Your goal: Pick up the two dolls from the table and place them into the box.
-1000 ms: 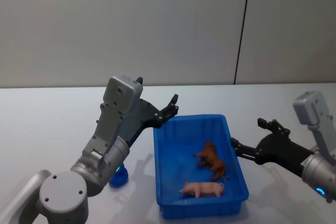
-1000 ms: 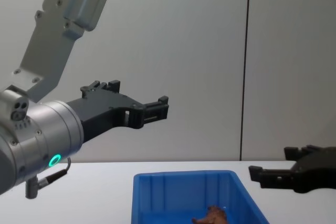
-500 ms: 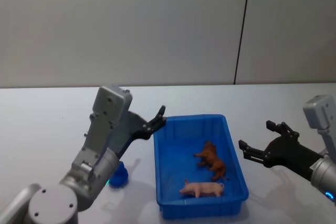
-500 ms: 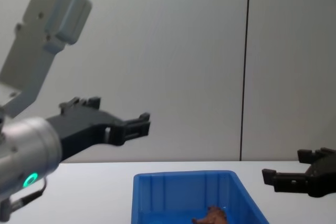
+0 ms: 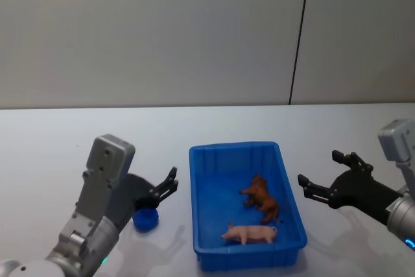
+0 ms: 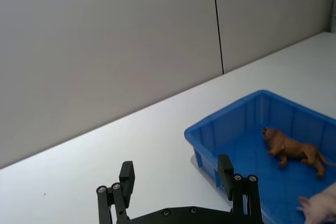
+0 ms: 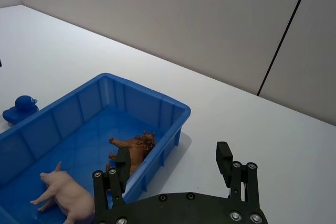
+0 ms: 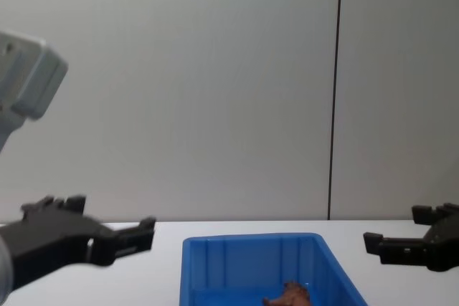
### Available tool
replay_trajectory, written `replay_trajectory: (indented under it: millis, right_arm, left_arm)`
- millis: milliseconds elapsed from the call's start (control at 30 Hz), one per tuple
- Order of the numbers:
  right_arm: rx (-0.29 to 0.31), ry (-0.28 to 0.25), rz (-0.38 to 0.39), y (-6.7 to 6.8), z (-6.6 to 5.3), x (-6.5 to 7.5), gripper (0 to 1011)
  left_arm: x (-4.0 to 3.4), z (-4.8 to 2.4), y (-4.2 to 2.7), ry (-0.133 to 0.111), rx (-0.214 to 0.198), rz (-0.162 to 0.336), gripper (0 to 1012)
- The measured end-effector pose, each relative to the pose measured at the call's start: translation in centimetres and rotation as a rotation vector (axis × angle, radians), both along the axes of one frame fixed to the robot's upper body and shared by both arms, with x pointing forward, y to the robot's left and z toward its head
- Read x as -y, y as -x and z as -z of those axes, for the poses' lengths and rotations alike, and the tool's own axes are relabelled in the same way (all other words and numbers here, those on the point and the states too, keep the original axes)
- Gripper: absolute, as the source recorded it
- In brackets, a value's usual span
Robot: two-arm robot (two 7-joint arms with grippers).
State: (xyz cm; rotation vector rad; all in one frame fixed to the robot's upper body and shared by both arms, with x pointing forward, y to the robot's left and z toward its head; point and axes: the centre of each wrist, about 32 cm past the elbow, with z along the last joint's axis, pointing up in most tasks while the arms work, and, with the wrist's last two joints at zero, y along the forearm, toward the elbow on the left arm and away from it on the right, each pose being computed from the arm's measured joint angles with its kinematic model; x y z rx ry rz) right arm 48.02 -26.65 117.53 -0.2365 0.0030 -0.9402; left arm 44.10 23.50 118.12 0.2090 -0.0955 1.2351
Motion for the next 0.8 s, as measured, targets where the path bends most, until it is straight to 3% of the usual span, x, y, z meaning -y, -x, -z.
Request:
replay_trajectory:
  millis: [267,800]
  right_arm:
    - [0.0,0.0,0.001,0.0,0.0,0.1,1001]
    - [0.001,0.001,0.003,0.1,0.0,0.1,1001]
  left_arm:
    - [-1.4,1.08,0.53,-0.011,-0.072,0.018,1001]
    - [-3.04,3.43,-1.15,-0.025,-0.166,0.054,1001]
